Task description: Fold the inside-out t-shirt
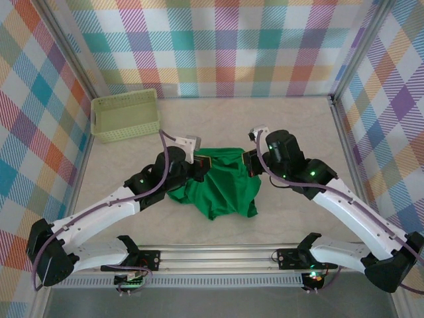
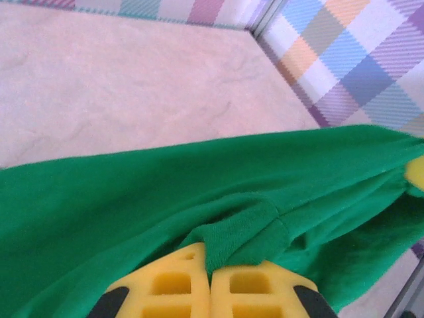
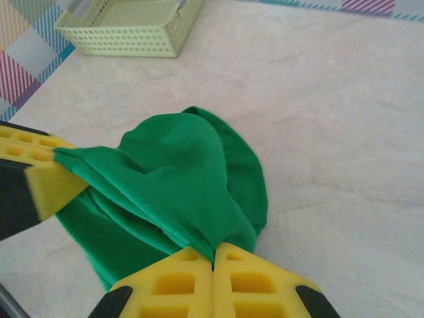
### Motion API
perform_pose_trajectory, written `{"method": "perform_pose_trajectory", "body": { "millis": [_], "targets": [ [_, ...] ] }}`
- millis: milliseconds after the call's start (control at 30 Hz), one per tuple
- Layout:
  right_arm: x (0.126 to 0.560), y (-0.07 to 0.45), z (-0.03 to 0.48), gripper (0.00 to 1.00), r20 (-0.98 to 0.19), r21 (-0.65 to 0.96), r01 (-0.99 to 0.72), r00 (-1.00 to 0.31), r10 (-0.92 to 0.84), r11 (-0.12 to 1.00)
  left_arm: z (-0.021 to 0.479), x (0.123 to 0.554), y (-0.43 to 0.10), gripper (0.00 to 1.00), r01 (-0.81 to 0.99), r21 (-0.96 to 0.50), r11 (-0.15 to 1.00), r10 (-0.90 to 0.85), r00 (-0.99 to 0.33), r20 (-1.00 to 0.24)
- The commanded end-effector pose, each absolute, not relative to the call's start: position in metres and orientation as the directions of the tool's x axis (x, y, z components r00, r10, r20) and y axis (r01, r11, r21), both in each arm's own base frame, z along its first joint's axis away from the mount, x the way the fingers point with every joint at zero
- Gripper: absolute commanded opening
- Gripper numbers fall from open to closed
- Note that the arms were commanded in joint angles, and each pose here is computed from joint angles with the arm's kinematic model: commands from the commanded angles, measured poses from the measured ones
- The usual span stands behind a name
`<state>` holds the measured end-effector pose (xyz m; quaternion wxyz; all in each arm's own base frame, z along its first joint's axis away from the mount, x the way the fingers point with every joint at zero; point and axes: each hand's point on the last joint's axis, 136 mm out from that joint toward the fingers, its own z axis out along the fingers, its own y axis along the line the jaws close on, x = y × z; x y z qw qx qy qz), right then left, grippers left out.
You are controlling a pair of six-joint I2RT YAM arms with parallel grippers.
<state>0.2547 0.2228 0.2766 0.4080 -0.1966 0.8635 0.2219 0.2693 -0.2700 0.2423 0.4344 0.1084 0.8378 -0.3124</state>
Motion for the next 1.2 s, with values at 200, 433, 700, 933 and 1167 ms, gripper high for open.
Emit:
{"method": "perform_pose_trajectory", "body": {
  "millis": [200, 433, 700, 933, 1167],
  "targets": [
    [0.294, 0.227, 0.173, 0.0, -0.604, 0.194, -0.396, -0.769, -0.209, 0.897, 0.105, 0.246, -0.245, 0.01, 0.286, -0.381, 0.879, 0.01, -0.811, -0.585],
    [0.333, 0.258, 0.14, 0.0, -0.539, 0.22, -0.423, -0.804, -0.252, 0.879, 0.088, 0.247, -0.239, 0.08, 0.252, -0.364, 0.897, -0.005, -0.817, -0.577],
    [0.322, 0.256, 0.155, 0.34, -0.517, 0.172, -0.427, -0.806, -0.288, 0.888, 0.111, 0.263, -0.23, 0.51, 0.239, -0.378, 0.895, -0.061, -0.772, -0.632],
    [0.276, 0.266, 0.164, 0.4, -0.481, 0.16, -0.407, -0.828, -0.289, 0.899, 0.119, 0.275, -0.242, 0.56, 0.282, -0.424, 0.861, -0.058, -0.772, -0.633],
    [0.261, 0.305, 0.144, 0.38, -0.395, 0.351, -0.315, -0.903, -0.166, 0.882, 0.106, 0.277, -0.249, 0.5, 0.265, -0.51, 0.818, -0.115, -0.794, -0.597]
  ]
}}
